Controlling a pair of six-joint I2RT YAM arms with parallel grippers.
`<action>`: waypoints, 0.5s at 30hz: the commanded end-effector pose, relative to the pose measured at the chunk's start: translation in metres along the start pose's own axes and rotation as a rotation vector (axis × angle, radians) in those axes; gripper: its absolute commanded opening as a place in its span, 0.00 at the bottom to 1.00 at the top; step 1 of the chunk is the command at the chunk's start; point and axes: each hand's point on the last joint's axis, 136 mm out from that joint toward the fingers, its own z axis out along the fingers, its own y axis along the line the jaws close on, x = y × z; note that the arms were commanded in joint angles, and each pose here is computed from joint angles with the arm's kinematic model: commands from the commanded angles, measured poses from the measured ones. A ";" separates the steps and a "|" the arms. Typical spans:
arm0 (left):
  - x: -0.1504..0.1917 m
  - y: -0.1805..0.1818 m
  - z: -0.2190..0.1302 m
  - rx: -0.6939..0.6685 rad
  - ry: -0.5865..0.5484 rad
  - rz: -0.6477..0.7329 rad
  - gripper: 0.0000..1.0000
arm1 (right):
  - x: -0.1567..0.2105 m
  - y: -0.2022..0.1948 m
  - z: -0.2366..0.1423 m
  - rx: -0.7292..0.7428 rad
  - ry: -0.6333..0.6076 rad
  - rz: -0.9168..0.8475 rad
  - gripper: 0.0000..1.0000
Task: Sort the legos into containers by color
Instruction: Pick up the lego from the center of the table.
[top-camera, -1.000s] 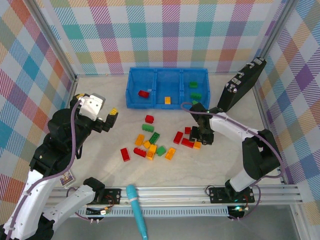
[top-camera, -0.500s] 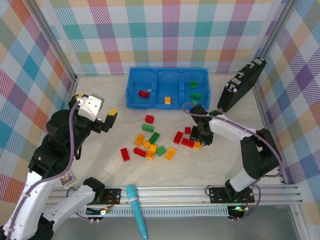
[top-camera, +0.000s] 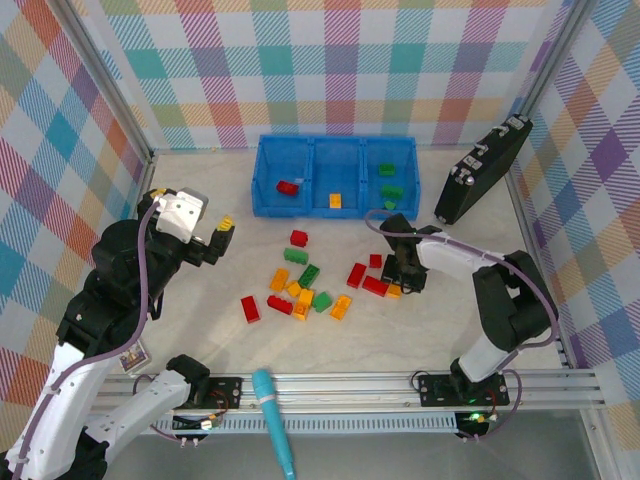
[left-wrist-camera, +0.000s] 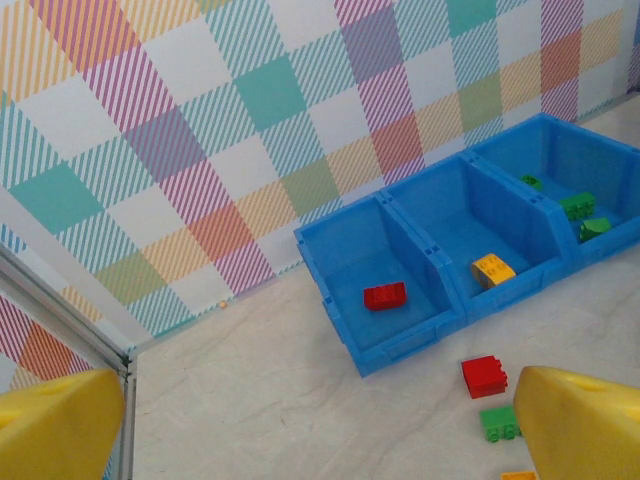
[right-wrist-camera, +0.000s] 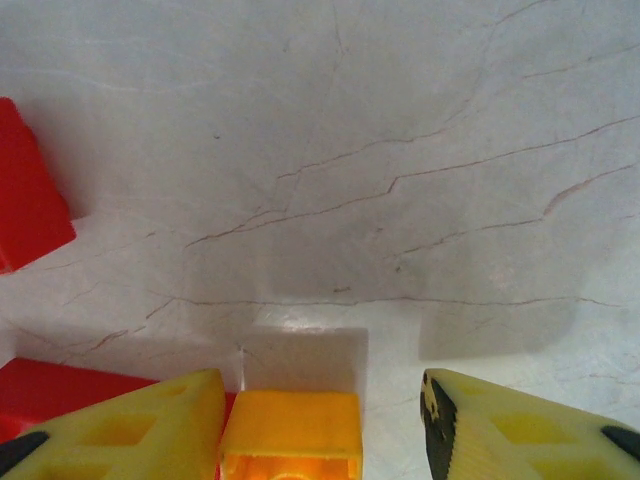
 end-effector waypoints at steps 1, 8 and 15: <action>-0.003 -0.003 -0.001 0.015 -0.017 -0.006 1.00 | 0.001 -0.002 0.008 0.005 0.012 0.032 0.55; -0.002 -0.003 -0.003 0.012 -0.019 -0.006 1.00 | 0.015 -0.007 0.016 0.003 0.056 0.041 0.50; -0.001 -0.003 -0.003 0.011 -0.018 -0.007 1.00 | 0.033 -0.019 0.016 0.011 0.091 0.050 0.42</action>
